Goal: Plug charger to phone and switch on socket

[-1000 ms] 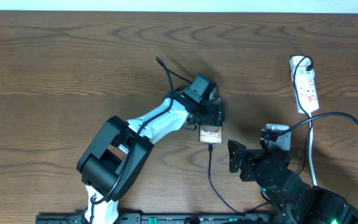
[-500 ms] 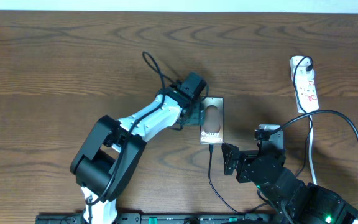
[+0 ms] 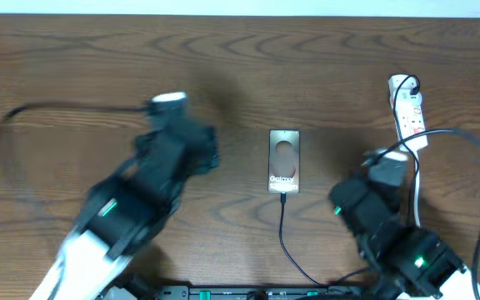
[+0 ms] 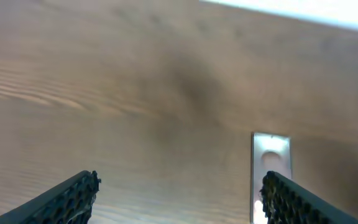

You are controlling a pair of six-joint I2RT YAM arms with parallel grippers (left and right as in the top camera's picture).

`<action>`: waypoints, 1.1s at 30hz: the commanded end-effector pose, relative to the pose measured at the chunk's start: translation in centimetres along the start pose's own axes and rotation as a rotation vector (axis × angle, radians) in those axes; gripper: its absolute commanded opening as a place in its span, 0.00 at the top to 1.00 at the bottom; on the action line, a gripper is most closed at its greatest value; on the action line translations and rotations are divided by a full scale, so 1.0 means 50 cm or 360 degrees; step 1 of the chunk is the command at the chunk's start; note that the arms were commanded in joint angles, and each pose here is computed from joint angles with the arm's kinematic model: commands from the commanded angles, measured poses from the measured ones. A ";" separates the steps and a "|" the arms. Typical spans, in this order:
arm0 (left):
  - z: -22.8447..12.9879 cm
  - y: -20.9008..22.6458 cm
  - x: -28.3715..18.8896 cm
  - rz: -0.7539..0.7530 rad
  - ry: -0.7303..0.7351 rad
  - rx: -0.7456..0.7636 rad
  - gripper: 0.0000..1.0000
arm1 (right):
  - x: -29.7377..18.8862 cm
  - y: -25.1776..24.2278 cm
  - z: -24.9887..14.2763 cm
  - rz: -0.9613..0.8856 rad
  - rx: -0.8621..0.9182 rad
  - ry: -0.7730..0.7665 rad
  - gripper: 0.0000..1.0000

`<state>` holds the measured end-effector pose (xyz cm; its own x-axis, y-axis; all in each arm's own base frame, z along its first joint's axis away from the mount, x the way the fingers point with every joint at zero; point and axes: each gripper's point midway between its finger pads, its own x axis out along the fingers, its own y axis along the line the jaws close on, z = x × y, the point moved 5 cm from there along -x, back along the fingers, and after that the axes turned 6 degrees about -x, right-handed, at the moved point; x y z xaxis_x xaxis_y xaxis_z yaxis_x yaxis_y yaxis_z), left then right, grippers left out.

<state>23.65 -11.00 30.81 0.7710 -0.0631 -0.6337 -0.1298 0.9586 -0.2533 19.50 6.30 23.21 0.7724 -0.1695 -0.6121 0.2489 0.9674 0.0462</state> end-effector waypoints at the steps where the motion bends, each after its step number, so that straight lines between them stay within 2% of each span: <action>1: 0.031 0.053 -0.089 -0.0007 -0.0222 -0.0105 0.14 | 0.017 -0.074 0.044 -0.0243 0.0294 -0.0066 0.99; 7: 0.048 0.106 -0.208 -0.0211 -0.0462 -0.0256 0.14 | 0.055 -0.191 0.088 -0.0395 0.0797 -0.0052 0.99; 11: 0.048 0.132 -0.254 -0.0293 -0.0558 -0.0317 0.14 | 0.098 -0.240 0.099 -0.0363 0.0964 0.0037 0.99; 14: 0.047 0.143 -0.273 -0.0327 -0.0598 -0.0342 0.14 | 0.147 -0.275 0.090 -0.0404 0.1061 0.0202 0.99; 23: 0.037 0.154 -0.277 -0.0312 -0.0585 -0.0335 0.14 | 0.294 -0.319 0.143 -0.0493 0.0916 0.0658 0.99; 27: 0.021 0.197 -0.290 -0.0193 -0.0612 -0.0381 0.14 | 0.358 -0.337 0.182 -0.0562 0.0874 0.0740 0.99; 33: -0.030 0.286 -0.348 0.0016 -0.0754 -0.0530 0.14 | 0.430 -0.348 0.193 -0.0587 0.0860 0.0780 0.99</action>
<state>9.97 1.57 37.27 0.9513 0.0672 -0.3009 -0.2135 0.8478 -0.4855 36.45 -15.27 17.01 0.2785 -0.2203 -0.9348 0.7867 0.6106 0.0905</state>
